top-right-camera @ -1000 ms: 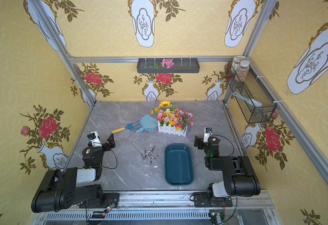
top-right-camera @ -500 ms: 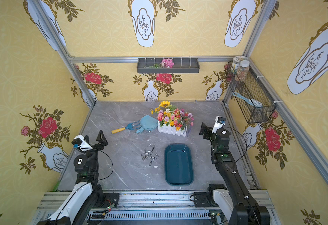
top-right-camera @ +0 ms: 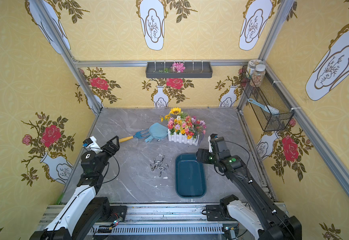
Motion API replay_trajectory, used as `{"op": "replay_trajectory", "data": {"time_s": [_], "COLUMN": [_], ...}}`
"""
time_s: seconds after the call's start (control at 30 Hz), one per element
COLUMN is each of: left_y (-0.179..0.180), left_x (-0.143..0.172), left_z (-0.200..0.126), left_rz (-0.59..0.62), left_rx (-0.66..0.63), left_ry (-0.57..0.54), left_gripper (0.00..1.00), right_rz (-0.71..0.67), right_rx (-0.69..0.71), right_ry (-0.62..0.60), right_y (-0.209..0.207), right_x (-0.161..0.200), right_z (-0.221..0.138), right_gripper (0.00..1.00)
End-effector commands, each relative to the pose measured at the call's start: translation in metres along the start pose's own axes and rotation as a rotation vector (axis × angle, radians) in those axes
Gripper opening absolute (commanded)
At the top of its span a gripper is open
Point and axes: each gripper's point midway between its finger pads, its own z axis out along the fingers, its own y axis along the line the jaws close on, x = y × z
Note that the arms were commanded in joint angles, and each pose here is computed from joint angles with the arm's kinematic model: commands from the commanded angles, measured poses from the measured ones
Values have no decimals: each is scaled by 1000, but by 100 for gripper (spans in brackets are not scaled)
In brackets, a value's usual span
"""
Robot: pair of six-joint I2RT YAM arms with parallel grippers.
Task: Put the bit on the desktop into the storage box
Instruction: Move the storage box to the center of the board.
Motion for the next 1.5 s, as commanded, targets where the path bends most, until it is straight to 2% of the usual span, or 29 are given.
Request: {"op": "replay_trajectory", "data": {"time_s": [0.0, 0.1, 0.23, 0.4, 0.57, 0.73, 1.13, 1.2, 1.3, 1.47], "left_y": [1, 5, 8, 11, 11, 13, 12, 12, 12, 11], "left_x": [17, 20, 22, 22, 21, 19, 15, 14, 15, 14], "left_z": [2, 4, 4, 7, 9, 9, 9, 9, 9, 9], "left_rz": [-12, -11, -5, 1, 4, 5, 11, 10, 5, 4], "left_rx": [-6, -22, -36, -54, -60, -79, -87, -87, -87, -89], "left_ry": [69, 77, 82, 88, 93, 86, 80, 79, 81, 84], "left_gripper": [100, 100, 100, 100, 100, 100, 100, 100, 100, 100], "right_rz": [8, -6, 3, -1, -11, -14, -44, -11, 20, -28], "right_rx": [113, 147, 156, 142, 137, 130, 123, 108, 79, 99], "right_ry": [82, 133, 136, 177, 173, 166, 125, 117, 84, 96], "right_y": [-12, -16, -21, -20, -19, -17, -15, -18, -20, -21], "right_x": [20, 32, 39, 50, 47, 42, 11, 2, -12, -29], "right_z": [14, 29, 40, 50, 55, 59, 75, 79, 86, 99], "right_gripper": [88, 84, 77, 59, 36, 20, 4, 2, 1, 1]}}
